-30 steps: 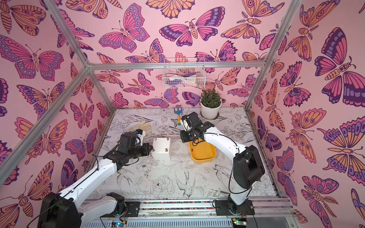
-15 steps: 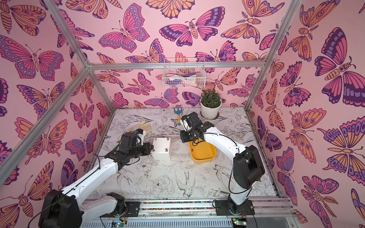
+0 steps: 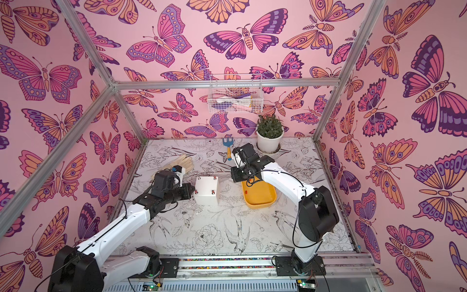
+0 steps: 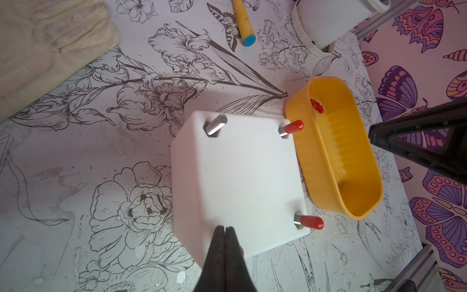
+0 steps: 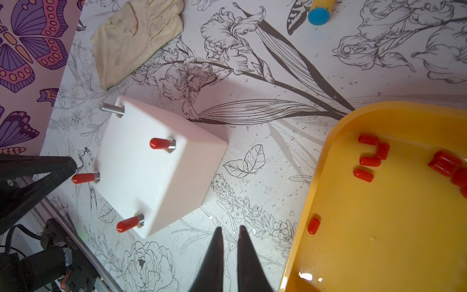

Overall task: Cover the protruding screws with screw protection sleeves
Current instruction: Adjust the screw protection sleeve on the screw, then move the plastic shell to the center of the board, then adjust the screw protection sleeve in the storage box.

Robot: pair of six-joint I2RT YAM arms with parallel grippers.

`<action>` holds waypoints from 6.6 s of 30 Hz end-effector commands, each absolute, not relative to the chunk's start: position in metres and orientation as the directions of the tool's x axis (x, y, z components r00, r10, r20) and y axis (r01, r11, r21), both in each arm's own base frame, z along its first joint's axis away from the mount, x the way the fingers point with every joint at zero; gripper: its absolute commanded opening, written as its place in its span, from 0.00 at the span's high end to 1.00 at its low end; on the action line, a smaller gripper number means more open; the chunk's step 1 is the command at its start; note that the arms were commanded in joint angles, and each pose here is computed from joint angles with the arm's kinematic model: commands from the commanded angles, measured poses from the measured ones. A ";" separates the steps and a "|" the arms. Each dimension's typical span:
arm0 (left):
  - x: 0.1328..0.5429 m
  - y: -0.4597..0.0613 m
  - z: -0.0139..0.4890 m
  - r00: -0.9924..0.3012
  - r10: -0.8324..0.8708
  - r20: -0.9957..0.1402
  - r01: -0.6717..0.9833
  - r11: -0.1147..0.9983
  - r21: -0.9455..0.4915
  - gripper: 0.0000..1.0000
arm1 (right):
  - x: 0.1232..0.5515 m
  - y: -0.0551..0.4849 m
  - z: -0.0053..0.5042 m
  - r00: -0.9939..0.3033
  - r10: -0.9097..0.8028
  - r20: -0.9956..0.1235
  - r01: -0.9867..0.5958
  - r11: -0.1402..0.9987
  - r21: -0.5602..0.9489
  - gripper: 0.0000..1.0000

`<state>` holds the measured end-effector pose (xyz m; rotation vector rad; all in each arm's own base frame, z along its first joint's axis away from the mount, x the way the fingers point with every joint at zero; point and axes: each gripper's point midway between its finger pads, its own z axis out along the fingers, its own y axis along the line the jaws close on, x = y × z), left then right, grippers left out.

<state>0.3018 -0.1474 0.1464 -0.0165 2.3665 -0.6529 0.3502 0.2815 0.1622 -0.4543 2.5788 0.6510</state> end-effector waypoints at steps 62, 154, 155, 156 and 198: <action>0.362 -0.137 0.210 -0.697 -0.298 -0.652 0.155 0.825 -0.543 0.59 | 0.346 0.274 0.193 -0.819 -0.198 -0.539 -0.439 0.821 0.364 0.83; 0.361 -0.187 0.162 -0.805 -0.275 -0.526 0.117 0.795 -0.595 0.27 | 0.366 0.212 0.214 -0.779 -0.127 -0.614 -0.289 0.942 0.171 0.75; 0.362 -0.182 0.166 -0.798 -0.279 -0.535 0.116 0.799 -0.590 0.26 | 0.366 0.207 0.213 -0.784 -0.124 -0.608 -0.272 0.949 0.157 0.75; 0.363 -0.178 0.169 -0.795 -0.284 -0.536 0.111 0.801 -0.588 0.26 | 0.368 0.202 0.211 -0.789 -0.120 -0.603 -0.256 0.956 0.144 0.75; 0.338 -0.085 0.218 -0.683 -0.412 -0.603 -0.079 0.863 -0.499 0.22 | 0.420 0.198 0.039 -0.892 -0.376 -0.250 -0.396 0.918 0.029 0.64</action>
